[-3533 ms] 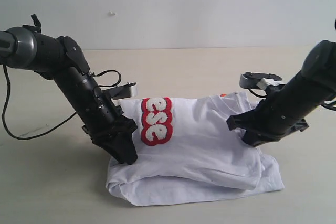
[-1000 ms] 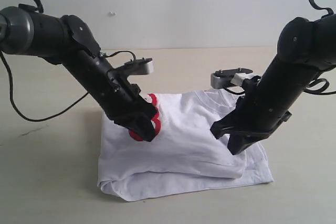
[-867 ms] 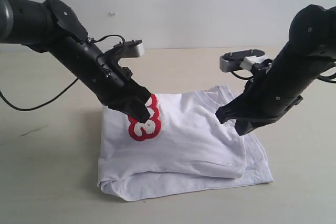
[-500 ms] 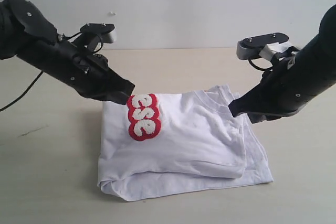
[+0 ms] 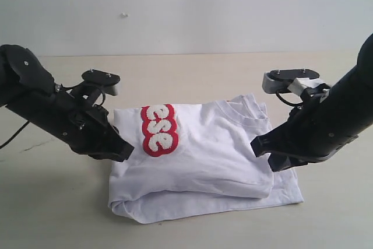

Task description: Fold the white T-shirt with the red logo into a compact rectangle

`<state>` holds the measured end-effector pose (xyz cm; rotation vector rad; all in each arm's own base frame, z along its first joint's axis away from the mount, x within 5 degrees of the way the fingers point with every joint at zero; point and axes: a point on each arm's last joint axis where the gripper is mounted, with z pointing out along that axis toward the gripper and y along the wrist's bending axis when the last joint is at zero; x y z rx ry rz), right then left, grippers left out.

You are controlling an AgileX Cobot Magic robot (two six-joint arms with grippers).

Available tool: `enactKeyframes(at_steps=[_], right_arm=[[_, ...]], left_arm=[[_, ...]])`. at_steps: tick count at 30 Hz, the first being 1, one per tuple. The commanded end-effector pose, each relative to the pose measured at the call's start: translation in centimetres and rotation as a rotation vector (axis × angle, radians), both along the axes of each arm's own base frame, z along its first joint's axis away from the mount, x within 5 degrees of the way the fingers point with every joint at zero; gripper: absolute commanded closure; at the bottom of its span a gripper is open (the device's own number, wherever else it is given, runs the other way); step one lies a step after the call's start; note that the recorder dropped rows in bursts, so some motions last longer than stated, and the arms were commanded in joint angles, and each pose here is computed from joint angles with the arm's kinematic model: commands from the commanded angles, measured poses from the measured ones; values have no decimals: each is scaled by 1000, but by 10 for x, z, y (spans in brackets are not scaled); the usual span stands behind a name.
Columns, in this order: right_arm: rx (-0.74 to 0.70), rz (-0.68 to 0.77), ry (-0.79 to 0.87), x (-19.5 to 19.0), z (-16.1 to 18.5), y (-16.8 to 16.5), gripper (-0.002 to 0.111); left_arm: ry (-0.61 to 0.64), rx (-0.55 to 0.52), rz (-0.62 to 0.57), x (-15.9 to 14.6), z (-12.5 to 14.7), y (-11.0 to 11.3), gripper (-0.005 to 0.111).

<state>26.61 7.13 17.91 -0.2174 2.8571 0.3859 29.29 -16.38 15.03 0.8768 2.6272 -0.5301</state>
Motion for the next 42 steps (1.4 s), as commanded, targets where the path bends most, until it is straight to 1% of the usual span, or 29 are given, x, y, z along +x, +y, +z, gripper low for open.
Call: enactKeyframes(at_steps=[1, 2, 4, 5, 6, 9, 13, 17, 19, 23, 27, 29, 31, 34, 35, 36, 39, 42], right_arm=[[12, 11, -6, -2, 2, 1, 83], [12, 11, -4, -2, 2, 1, 80], [13, 12, -2, -2, 2, 1, 76], [13, 12, 0, -2, 2, 1, 74], [13, 13, 2, -2, 2, 1, 72], [13, 14, 5, -3, 2, 1, 70], [24, 12, 19, -4, 2, 2, 70], [32, 20, 27, -5, 2, 3, 70], [32, 20, 29, -5, 2, 3, 70], [34, 21, 33, -5, 2, 3, 70], [35, 23, 39, -6, 2, 3, 70], [35, 23, 42, -6, 2, 3, 70], [35, 23, 42, -6, 2, 3, 70], [35, 23, 42, -6, 2, 3, 70], [35, 23, 42, -6, 2, 3, 70], [36, 24, 44, -6, 2, 3, 70], [36, 26, 49, -7, 2, 3, 70], [48, 74, 67, -10, 2, 5, 70]], left_arm=[[-9, -14, -100, -11, 3, -15, 81], [-15, -12, -132, -14, 3, -20, 73], [-25, -7, -181, -19, 3, -27, 61], [-28, -4, -200, -22, 3, -31, 58], [-37, 3, -227, -24, 3, -34, 56], [-91, 55, -318, -30, 1, -42, 59], [-207, 134, -434, -34, 0, -52, 59], [-343, 204, -574, -40, 1, -67, 59], [-378, 220, -617, -44, 0, -72, 60], [-396, 273, -717, -48, -10, -78, 60], [-370, 296, -750, -50, -25, -80, 60], [-366, 299, -749, -49, -30, -81, 65], [-365, 301, -748, -48, -33, -81, 73], [-379, 297, -738, -47, -33, -82, 91], [-381, 297, -737, -47, -33, -82, 100], [-383, 296, -737, -47, -33, -82, 106], [-374, 296, -730, -47, -33, -82, 107], [-382, 286, -712, -47, -28, -82, 107]])
